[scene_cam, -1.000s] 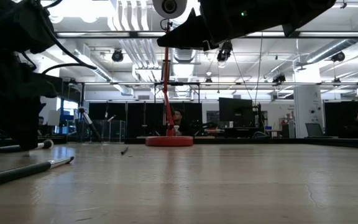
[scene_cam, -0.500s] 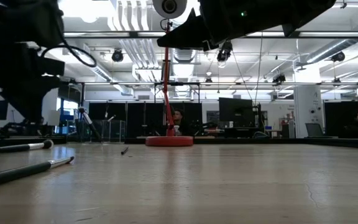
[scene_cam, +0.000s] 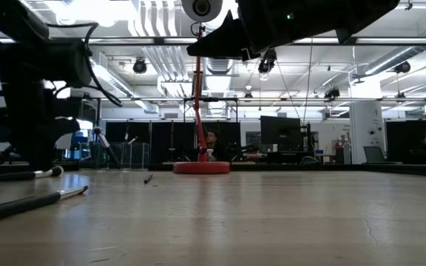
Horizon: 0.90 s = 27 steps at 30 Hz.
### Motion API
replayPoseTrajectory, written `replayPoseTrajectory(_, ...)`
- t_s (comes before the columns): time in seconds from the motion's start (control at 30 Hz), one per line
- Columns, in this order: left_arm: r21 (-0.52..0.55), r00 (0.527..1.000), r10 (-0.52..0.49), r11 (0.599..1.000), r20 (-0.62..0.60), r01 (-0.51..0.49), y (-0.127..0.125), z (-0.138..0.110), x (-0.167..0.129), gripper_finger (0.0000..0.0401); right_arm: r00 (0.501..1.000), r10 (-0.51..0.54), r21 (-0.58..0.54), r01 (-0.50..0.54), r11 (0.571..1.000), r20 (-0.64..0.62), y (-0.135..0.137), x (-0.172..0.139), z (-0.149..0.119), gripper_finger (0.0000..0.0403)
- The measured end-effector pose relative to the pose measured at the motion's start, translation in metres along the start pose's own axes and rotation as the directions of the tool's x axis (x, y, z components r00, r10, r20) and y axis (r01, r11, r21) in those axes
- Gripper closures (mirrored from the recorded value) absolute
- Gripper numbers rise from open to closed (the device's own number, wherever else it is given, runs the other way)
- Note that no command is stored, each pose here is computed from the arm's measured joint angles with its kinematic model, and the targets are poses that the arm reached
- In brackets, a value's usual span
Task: Pick & Place Makeup Supplies
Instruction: Put the makeup brush into the transparent organizer
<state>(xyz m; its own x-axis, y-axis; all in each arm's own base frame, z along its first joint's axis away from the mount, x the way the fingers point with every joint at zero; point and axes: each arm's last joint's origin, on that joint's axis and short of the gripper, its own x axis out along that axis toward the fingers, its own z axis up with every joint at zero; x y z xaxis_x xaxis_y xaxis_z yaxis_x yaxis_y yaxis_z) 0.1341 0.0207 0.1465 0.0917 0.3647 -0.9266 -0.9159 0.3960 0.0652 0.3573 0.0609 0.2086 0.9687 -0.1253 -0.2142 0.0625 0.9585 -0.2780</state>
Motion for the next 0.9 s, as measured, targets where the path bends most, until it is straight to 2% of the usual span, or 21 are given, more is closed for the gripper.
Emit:
replayPoseTrajectory(0.23, -0.004, 1.0, 0.01, 1.0, 0.0, -0.01, 0.006, -0.006, 0.012, 0.0293, 1.0, 0.0, 0.0, 0.0, 1.0, -0.001, 0.0, 0.0, 0.0, 0.0394)
replayPoseTrajectory(0.57, 0.066, 0.998, -0.037, 0.997, 0.045, 0.034, 0.005, -0.009, 0.023, 0.0296, 1.0, 0.0, 0.0, 0.0, 1.0, -0.001, 0.0, 0.0, 0.0, 0.0394)
replayPoseTrajectory(0.67, 0.088, 0.997, -0.05, 0.995, 0.05, 0.046, 0.004, -0.008, 0.023, 0.0316, 1.0, 0.001, 0.0, -0.001, 1.0, -0.001, 0.0, 0.0, 0.0, 0.0394)
replayPoseTrajectory(0.83, 0.129, 0.993, -0.089, 0.989, 0.083, 0.078, -0.001, -0.005, 0.022, 0.037, 1.0, 0.0, 0.0, 0.0, 1.0, 0.0, 0.0, 0.0, 0.0, 0.0394)
replayPoseTrajectory(0.9, 0.141, 0.987, -0.111, 0.986, 0.118, 0.094, -0.005, -0.001, 0.018, 0.037, 1.0, 0.001, 0.0, -0.001, 1.0, -0.001, 0.0, 0.0, 0.0, 0.0394)
